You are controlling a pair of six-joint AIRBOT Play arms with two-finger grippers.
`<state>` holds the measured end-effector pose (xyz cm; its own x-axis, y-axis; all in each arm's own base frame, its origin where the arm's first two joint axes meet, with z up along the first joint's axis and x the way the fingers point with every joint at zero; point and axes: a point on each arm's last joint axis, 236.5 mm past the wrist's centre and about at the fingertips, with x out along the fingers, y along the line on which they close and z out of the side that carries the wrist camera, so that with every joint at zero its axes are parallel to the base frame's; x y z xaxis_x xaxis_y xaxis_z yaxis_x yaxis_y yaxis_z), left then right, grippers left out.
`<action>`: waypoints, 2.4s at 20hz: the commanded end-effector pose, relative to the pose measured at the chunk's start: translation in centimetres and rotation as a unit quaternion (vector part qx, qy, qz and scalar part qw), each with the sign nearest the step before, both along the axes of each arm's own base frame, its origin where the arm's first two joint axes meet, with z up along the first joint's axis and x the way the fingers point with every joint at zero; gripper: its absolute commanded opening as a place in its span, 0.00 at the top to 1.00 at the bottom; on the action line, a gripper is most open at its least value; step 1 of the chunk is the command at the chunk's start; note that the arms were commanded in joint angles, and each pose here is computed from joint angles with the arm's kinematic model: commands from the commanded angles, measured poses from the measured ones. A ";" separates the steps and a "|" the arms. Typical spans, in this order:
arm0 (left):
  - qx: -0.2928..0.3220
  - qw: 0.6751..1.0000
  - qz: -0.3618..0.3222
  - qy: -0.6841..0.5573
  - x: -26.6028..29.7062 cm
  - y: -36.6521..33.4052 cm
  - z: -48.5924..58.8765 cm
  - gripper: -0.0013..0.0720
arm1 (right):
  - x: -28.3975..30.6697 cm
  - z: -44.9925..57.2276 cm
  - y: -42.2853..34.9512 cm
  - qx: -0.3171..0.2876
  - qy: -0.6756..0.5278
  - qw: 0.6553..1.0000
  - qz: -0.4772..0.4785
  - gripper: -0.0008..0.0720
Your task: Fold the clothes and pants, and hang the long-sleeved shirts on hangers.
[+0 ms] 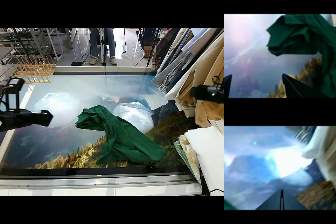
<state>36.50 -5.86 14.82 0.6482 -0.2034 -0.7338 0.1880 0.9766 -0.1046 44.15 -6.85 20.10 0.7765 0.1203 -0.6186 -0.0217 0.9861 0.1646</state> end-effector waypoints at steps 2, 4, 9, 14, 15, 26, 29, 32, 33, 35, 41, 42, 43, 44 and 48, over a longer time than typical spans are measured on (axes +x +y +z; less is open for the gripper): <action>-0.085 0.990 -0.106 0.020 -0.1 -6.1 -0.9 0.02 | -7.8 -5.8 4.8 0.052 0.191 0.975 0.102 0.74; -0.085 0.989 -0.107 0.065 0.5 -6.1 -3.9 0.02 | -10.5 -9.4 6.5 0.097 0.258 0.954 0.115 0.27; -0.090 0.986 -0.077 0.116 5.1 -5.9 -11.9 0.02 | -14.5 -18.2 18.1 0.259 0.267 0.914 0.164 0.27; -0.141 0.977 -0.041 0.154 9.8 -7.8 -18.4 0.02 | -12.7 -20.9 29.8 0.167 0.170 0.947 0.213 0.28; -0.144 0.976 -0.037 0.162 10.5 -8.1 -19.3 0.02 | -12.3 -20.7 32.0 0.164 0.164 0.948 0.219 0.28; -0.177 0.964 0.029 0.195 12.6 -9.6 -23.4 0.14 | -12.5 -26.2 36.3 -0.039 0.337 0.901 0.271 0.28; -0.174 0.965 0.018 0.196 12.4 -10.4 -23.3 0.77 | -12.0 -24.2 35.9 -0.042 0.317 0.910 0.265 0.28; -0.171 0.965 -0.023 0.195 11.7 -11.3 -23.1 0.97 | -12.7 -24.2 34.6 -0.056 0.338 0.907 0.243 0.28; -0.168 0.965 -0.033 0.198 11.4 -11.4 -23.1 0.97 | -12.7 -24.5 34.6 -0.051 0.342 0.909 0.235 0.28; -0.167 0.962 -0.044 0.212 10.7 -11.5 -23.2 0.97 | -12.8 -25.8 35.3 -0.034 0.354 0.907 0.225 0.28; -0.162 0.959 -0.081 0.217 9.6 -11.3 -21.2 0.98 | -14.2 -31.6 35.5 -0.036 0.423 0.881 0.209 0.96; -0.161 0.960 -0.093 0.207 9.8 -10.6 -19.4 0.98 | -14.2 -30.1 33.6 -0.073 0.425 0.875 0.219 0.96; -0.164 0.963 -0.098 0.191 10.3 -9.5 -16.7 0.98 | -13.8 -27.5 32.0 -0.109 0.412 0.875 0.231 0.96; -0.167 0.966 -0.100 0.168 10.8 -8.2 -13.5 0.98 | -13.6 -23.6 30.8 -0.136 0.390 0.876 0.249 0.96; -0.207 0.971 -0.123 0.004 10.0 -4.5 6.0 0.98 | -17.7 -6.0 27.4 -0.141 0.307 0.894 0.294 0.96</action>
<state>48.82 -12.13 9.34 0.4406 -0.5786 -0.6864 0.3028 0.8156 -0.4931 30.43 24.84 4.74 0.0912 0.1947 -0.9766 -0.4831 0.8662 0.1276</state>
